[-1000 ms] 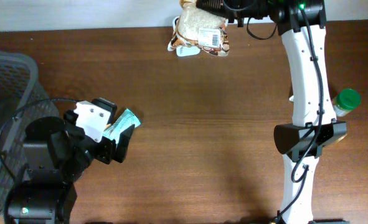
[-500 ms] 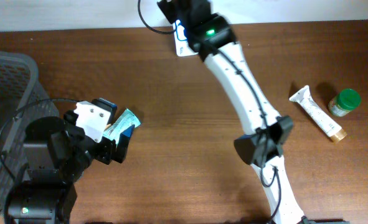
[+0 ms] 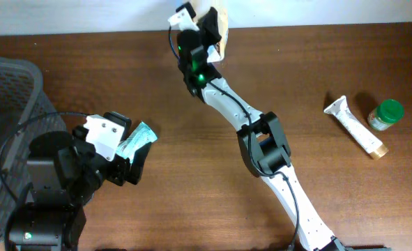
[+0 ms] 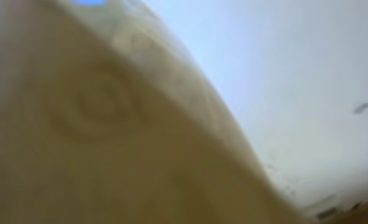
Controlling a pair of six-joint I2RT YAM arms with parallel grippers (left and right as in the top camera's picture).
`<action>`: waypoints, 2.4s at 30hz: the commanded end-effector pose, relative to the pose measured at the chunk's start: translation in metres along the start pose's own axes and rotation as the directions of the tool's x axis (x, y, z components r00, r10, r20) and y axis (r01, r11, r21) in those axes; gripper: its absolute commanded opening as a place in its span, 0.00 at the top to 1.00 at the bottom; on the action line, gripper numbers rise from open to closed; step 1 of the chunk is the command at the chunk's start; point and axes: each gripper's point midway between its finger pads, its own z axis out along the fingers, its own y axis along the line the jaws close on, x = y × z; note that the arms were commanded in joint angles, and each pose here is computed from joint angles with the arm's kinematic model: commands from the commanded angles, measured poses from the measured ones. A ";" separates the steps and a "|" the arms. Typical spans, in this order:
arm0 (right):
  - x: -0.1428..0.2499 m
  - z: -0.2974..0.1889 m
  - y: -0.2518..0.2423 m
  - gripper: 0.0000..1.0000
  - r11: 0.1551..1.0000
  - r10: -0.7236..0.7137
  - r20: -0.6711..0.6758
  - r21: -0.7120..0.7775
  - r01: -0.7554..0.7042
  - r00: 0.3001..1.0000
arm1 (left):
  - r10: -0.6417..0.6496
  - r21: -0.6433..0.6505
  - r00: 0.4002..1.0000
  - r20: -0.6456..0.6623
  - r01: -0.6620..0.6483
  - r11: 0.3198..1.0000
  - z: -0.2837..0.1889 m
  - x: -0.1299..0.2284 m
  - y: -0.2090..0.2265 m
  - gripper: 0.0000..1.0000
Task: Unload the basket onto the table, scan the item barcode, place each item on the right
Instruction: 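Hold the beige pouch up in front of the scanner, right gripper, then carry the beige pouch right and drop it by the jar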
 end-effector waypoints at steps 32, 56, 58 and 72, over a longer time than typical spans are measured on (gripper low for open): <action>-0.008 0.024 -0.006 0.96 0.980 0.199 0.221 -0.036 -0.196 0.955 | -0.041 0.031 0.996 -0.075 0.044 0.999 0.021 0.014 0.002 0.01; 0.292 -0.046 -0.320 0.96 0.145 0.435 -0.832 -0.312 -0.939 0.343 | -0.042 0.032 0.996 -0.076 0.044 0.999 0.022 0.014 0.002 0.01; 0.337 -0.048 -0.288 0.96 0.104 0.417 -0.865 -0.258 -0.960 0.278 | -0.042 0.032 0.996 -0.076 0.044 0.999 0.022 0.014 0.002 0.01; 0.254 -0.038 -0.393 0.02 0.349 0.599 -0.662 -0.291 -0.891 0.451 | -0.042 0.032 0.996 -0.076 0.044 0.999 0.022 0.014 0.002 0.01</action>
